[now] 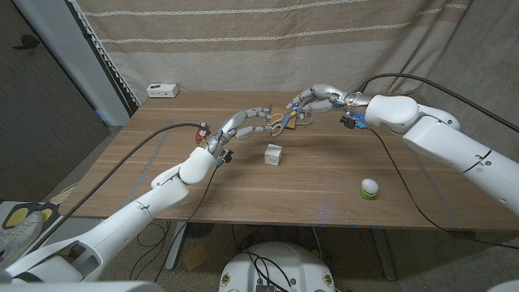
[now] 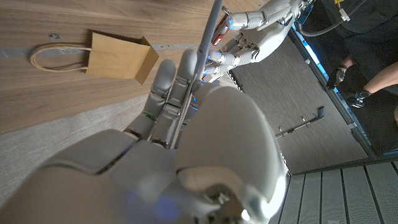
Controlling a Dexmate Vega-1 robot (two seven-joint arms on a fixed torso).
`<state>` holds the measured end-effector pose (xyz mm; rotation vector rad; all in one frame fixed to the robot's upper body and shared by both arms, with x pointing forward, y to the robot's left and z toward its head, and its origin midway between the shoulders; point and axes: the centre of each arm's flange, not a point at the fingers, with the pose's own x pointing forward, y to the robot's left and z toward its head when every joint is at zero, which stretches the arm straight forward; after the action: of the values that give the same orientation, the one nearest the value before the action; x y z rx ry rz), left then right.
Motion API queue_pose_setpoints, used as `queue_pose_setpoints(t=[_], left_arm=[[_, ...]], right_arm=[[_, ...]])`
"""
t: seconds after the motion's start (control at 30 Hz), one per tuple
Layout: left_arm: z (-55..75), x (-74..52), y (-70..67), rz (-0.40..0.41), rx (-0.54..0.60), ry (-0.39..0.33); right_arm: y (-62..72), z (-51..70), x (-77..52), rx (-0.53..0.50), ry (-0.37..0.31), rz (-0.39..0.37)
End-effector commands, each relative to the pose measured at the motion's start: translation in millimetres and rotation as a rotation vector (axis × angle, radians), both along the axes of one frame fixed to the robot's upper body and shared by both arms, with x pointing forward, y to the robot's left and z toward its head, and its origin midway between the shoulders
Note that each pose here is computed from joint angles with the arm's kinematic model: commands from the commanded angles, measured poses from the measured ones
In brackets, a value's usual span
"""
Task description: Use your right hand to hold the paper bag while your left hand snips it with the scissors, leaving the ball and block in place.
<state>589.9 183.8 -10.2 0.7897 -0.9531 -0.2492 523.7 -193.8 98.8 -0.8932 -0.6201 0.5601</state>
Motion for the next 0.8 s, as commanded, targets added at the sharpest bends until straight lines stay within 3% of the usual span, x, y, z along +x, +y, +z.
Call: queue_pose_setpoints(t=[0.03, 0.8], left_arm=[[1.2, 0.2, -2.2, -0.004, 0.009, -0.003], [2.1, -0.7, -4.8, -0.023, 0.011, -0.004]], right_arm=[[3.1, 1.1, 1.9, 0.0, -0.002, 0.018], [8.8, 5.6, -14.6, -0.02, -0.064, 0.032]])
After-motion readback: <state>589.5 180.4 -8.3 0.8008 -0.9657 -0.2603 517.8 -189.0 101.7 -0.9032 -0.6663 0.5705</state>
